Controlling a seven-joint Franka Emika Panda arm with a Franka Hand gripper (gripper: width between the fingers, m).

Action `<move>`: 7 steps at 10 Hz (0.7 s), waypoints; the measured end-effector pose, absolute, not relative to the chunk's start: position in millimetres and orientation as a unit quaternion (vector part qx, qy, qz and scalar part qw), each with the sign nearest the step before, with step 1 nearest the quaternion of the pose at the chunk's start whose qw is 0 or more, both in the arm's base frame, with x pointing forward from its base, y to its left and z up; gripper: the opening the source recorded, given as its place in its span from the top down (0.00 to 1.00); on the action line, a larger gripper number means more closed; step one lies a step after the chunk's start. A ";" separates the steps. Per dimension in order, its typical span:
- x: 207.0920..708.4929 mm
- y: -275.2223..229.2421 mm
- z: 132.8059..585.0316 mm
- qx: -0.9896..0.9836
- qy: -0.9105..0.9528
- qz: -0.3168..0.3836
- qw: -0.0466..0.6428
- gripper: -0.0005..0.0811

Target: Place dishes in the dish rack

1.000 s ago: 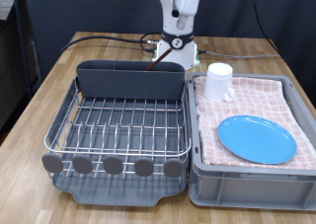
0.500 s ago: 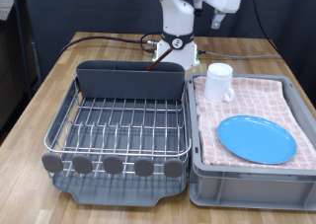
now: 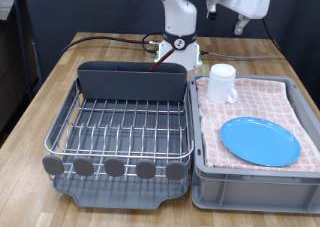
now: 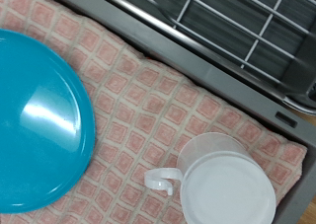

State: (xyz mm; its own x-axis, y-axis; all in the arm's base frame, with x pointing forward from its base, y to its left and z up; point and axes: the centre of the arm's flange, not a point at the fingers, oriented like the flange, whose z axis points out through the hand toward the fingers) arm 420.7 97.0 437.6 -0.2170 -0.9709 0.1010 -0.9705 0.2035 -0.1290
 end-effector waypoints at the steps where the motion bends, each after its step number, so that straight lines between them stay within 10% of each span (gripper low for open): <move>1: 426.7 100.9 440.1 -0.644 0.760 -0.091 0.012 0.01; 7: 465.0 137.0 433.8 -0.679 0.729 -0.084 0.023 0.01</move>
